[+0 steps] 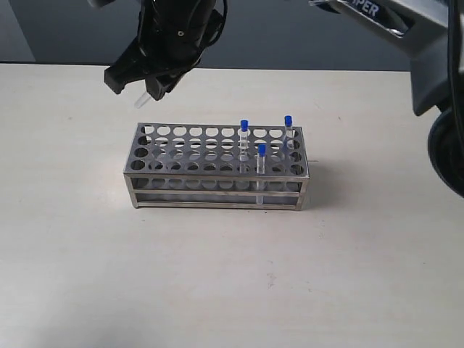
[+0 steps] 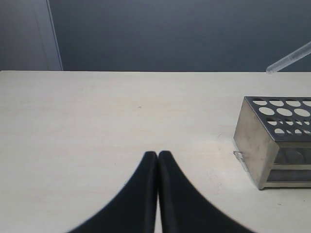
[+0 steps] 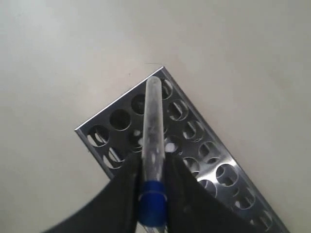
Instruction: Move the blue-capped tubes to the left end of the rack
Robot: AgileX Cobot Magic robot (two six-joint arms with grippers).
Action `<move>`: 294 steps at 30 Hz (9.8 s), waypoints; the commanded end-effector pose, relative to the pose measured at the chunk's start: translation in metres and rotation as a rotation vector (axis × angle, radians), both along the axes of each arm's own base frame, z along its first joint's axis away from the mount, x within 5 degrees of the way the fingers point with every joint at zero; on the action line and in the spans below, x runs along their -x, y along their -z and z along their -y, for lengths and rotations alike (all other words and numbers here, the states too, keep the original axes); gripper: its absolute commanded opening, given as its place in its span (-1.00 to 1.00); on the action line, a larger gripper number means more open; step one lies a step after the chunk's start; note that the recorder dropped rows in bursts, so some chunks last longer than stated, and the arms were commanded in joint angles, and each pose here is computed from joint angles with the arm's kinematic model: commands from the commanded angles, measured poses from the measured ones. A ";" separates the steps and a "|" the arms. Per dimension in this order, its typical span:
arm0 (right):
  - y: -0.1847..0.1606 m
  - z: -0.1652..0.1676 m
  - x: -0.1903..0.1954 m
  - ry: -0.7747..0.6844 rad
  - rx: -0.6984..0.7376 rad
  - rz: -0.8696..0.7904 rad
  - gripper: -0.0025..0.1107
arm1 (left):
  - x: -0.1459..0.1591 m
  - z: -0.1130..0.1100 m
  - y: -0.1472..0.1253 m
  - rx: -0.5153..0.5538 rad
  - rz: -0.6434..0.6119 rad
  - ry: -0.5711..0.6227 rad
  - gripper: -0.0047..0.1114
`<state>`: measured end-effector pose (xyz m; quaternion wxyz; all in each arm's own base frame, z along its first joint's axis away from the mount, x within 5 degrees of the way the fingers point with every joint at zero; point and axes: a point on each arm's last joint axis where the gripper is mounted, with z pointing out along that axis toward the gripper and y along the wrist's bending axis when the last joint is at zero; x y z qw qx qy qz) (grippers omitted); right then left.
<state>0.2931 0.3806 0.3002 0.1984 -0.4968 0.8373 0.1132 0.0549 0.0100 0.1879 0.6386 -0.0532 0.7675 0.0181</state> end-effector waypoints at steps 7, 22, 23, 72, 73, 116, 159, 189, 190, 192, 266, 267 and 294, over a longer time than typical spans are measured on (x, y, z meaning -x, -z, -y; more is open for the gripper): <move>0.015 -0.001 -0.002 -0.007 0.040 -0.009 -0.97 | 0.000 0.001 -0.002 0.000 0.014 0.008 -0.90; 0.043 -0.005 -0.006 -0.034 0.100 -0.038 -0.97 | 0.000 0.001 -0.002 0.000 0.014 0.008 -0.90; 0.043 -0.005 -0.006 -0.038 0.101 -0.036 -0.97 | 0.000 0.001 -0.002 0.000 0.014 0.008 -0.90; 0.045 -0.005 -0.007 -0.083 0.142 0.012 -0.97 | 0.000 0.001 -0.002 0.000 0.014 0.008 -0.90; 0.045 -0.005 -0.007 -0.083 0.139 0.008 -0.97 | 0.000 0.001 -0.002 0.000 0.014 0.008 -0.90; 0.042 -0.003 -0.004 -0.052 0.124 -0.012 -0.97 | 0.000 0.000 -0.002 0.000 0.012 0.007 -0.90; 0.048 0.000 0.010 -0.057 0.249 0.067 -0.97 | 0.000 0.000 -0.002 0.000 0.012 0.007 -0.90; 0.068 -0.012 -0.009 -0.433 0.406 0.243 -0.97 | 0.000 0.001 -0.002 0.004 0.012 0.007 -0.90; 0.069 -0.012 -0.010 -0.434 0.413 0.244 -0.97 | 0.000 0.001 -0.002 0.004 0.012 0.007 -0.90; 0.072 -0.012 -0.011 -0.431 0.422 0.244 -0.97 | 0.000 0.001 -0.002 0.004 0.012 0.007 -0.90; 0.098 -0.032 -0.025 -0.358 0.209 0.239 -0.97 | 0.000 0.001 -0.002 0.001 0.012 0.009 -0.90; 0.098 -0.029 -0.028 -0.351 0.209 0.238 -0.97 | 0.000 0.001 -0.002 0.001 0.012 0.009 -0.90; 0.068 -0.035 -0.030 -0.314 0.014 0.294 -0.97 | 0.000 0.001 -0.002 0.001 0.014 0.010 -0.90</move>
